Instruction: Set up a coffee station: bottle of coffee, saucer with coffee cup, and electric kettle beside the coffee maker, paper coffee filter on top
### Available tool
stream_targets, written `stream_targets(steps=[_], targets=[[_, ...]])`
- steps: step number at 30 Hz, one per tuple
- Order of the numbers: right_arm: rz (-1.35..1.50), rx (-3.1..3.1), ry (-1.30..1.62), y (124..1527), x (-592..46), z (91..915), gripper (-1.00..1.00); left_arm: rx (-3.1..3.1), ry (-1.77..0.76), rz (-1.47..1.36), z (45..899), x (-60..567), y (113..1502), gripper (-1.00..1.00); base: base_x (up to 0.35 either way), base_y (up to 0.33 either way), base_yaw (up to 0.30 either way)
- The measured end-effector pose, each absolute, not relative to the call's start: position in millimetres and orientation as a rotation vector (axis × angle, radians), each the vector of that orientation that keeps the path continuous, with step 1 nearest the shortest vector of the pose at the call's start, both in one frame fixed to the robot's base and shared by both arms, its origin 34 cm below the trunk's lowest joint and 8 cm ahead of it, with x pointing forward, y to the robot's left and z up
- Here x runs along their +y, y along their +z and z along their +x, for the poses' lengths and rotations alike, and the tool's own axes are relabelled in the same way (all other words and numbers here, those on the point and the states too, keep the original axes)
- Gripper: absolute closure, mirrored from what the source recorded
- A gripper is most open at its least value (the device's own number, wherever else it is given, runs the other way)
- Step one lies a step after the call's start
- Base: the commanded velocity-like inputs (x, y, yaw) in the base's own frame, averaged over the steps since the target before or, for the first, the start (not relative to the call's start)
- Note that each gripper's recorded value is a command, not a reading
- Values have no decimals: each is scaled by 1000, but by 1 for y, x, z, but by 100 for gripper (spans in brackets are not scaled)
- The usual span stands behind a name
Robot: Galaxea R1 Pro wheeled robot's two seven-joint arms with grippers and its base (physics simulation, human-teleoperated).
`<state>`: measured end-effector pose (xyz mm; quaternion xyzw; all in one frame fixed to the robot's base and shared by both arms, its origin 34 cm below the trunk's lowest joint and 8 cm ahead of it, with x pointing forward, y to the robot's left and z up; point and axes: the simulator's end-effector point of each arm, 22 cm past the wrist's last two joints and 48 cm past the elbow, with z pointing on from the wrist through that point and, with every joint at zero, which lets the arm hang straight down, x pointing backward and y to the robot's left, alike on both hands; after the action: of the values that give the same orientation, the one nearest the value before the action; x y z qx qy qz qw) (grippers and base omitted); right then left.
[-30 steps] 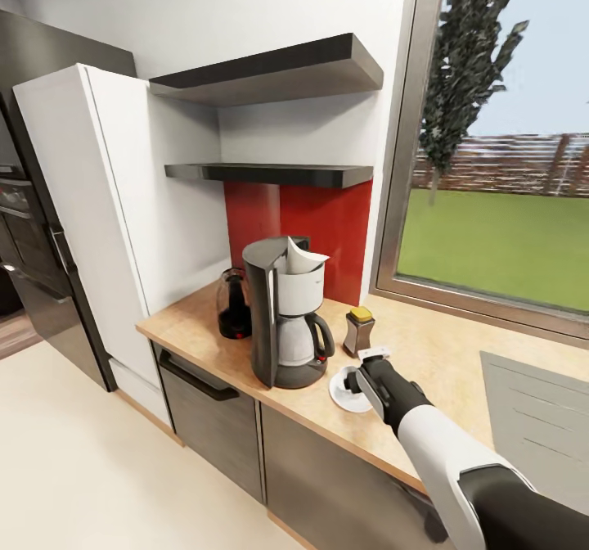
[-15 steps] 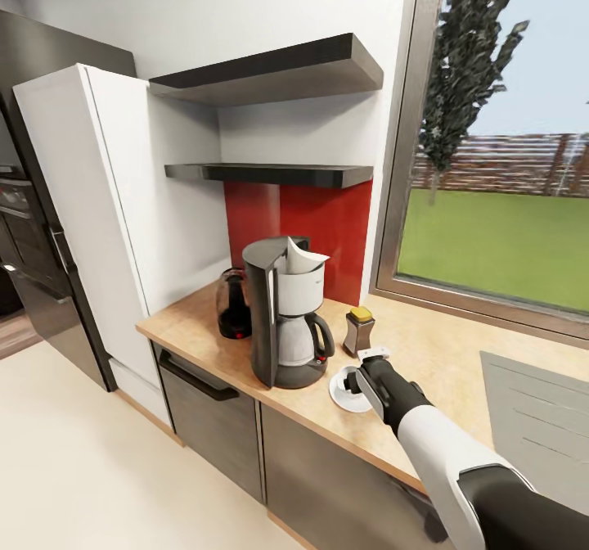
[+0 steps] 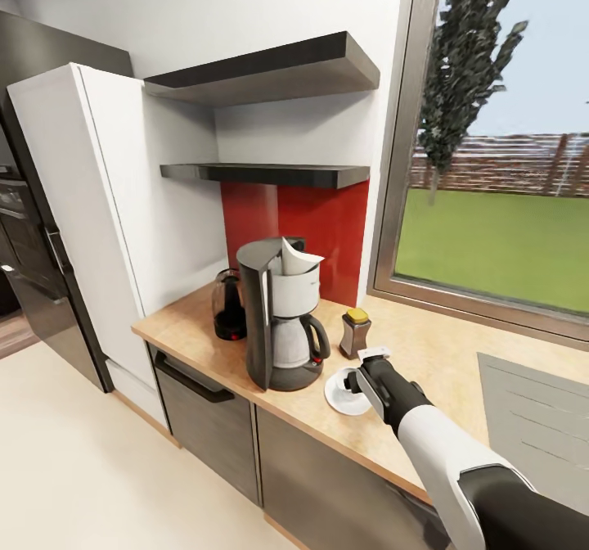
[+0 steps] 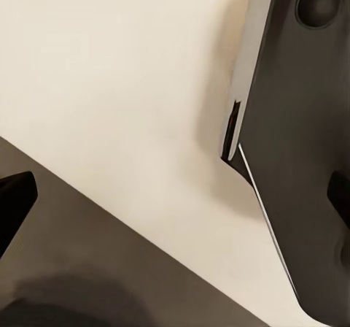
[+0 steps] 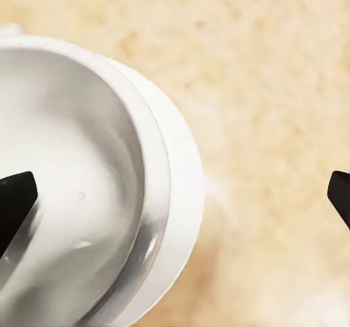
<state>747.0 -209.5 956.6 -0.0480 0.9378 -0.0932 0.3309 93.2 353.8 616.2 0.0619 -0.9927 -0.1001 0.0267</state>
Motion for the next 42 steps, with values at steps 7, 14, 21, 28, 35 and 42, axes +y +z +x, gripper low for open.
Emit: stream_targets(steps=[7, 14, 21, 28, 35, 42], targets=[[-125, 2449, -243, 958, -209, 747, -100, -3067, -309, 191, 93, 354, 616, -100, 0, 0, 0], [-124, 2438, -243, 965, -209, 748, -100, -3076, -309, 193, 97, 354, 616, -100, 0, 0, 0], [-122, 2428, -243, 971, -209, 748, -100, -3087, -309, 195, 101, 354, 616, -100, 0, 0, 0], [-120, 2416, -242, 979, -209, 749, -100, -3098, -308, 198, 105, 353, 616, -100, 0, 0, 0], [-118, 2404, -242, 986, -209, 749, -100, -3109, -307, 200, 109, 353, 615, -100, 0, 0, 0], [-114, 2395, -243, 991, -210, 749, -100, -3117, -309, 202, 112, 354, 616, -100, 0, 0, 0]])
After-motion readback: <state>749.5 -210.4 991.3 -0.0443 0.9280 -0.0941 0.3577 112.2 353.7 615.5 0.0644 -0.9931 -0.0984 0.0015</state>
